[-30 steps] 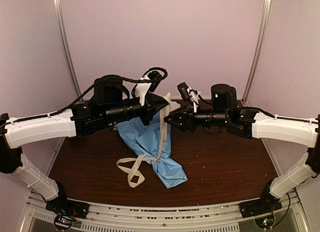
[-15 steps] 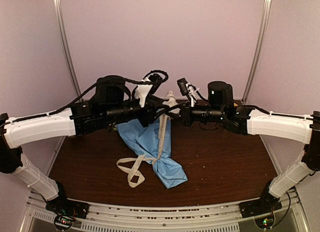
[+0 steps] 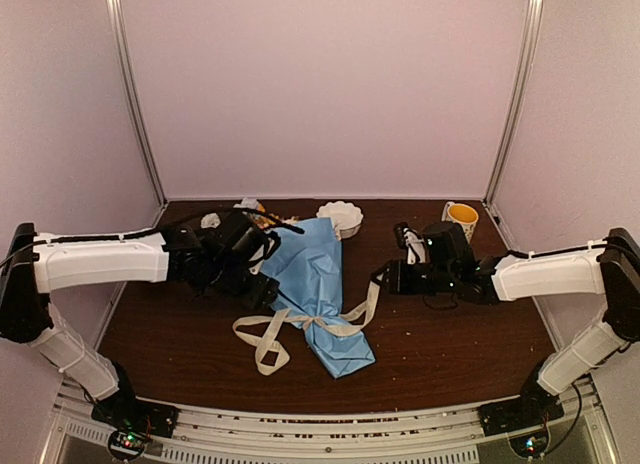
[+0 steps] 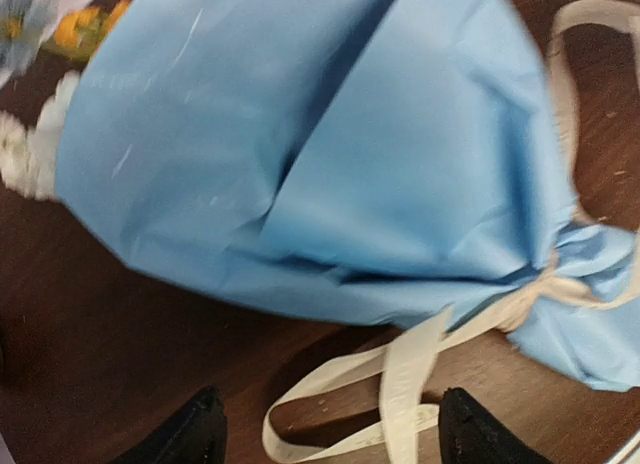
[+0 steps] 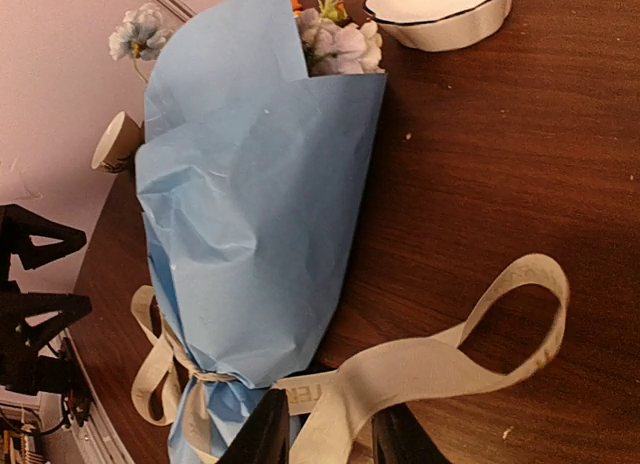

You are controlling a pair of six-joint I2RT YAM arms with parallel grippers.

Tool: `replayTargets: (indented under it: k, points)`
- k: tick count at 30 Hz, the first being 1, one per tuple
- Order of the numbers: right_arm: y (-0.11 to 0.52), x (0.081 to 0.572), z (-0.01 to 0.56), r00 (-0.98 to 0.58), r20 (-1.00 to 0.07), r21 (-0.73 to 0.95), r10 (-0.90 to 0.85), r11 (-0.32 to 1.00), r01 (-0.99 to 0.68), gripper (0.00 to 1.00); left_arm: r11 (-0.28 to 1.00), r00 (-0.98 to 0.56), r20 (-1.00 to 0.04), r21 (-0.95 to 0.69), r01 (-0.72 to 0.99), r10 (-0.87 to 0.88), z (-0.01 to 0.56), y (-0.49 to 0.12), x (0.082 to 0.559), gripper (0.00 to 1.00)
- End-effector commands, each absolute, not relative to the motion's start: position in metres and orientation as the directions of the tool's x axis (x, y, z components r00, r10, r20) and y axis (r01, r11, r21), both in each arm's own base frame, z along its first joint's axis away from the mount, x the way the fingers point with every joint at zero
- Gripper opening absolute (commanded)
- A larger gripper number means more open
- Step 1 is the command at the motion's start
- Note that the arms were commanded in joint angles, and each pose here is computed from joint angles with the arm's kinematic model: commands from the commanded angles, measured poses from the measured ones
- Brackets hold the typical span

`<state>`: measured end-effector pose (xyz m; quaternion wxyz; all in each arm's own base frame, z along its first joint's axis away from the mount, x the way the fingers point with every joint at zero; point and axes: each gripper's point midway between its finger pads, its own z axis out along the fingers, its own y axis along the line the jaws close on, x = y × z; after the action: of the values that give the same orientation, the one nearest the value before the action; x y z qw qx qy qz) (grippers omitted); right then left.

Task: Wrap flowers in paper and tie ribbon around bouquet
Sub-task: Tie the ribbon around the folded bouquet.

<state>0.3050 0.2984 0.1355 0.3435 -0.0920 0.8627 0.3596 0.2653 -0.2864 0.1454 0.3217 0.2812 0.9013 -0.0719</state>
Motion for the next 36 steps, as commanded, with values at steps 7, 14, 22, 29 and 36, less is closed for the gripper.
replayTargets:
  k: [7,14,22,29,36]
  points:
    - [0.265,0.305,0.114,-0.741,-0.661,0.496,0.113,0.808,-0.319,0.35,0.970,-0.917,-0.318,0.081,0.227,0.241,0.042,-0.186,0.256,0.76]
    - [0.255,0.307,0.127,-0.708,-0.703,0.426,0.072,0.840,-0.337,0.36,0.957,-0.925,-0.250,0.022,0.289,0.285,0.013,-0.209,0.259,0.67]
    - [0.237,0.306,0.149,-0.648,-0.761,0.346,0.040,0.869,-0.353,0.37,0.926,-0.857,-0.390,-0.031,0.377,0.336,0.064,-0.229,0.264,0.00]
    - [0.241,0.300,0.166,-0.608,-0.794,0.329,-0.011,0.833,-0.445,0.39,0.649,-0.511,-0.697,-0.085,0.756,0.503,0.162,-0.322,0.233,0.00]
    - [0.305,0.256,0.217,-0.491,-0.868,0.404,-0.069,0.475,-0.781,0.38,0.487,-0.322,-0.814,-0.055,0.872,0.484,0.213,-0.371,0.210,0.00]
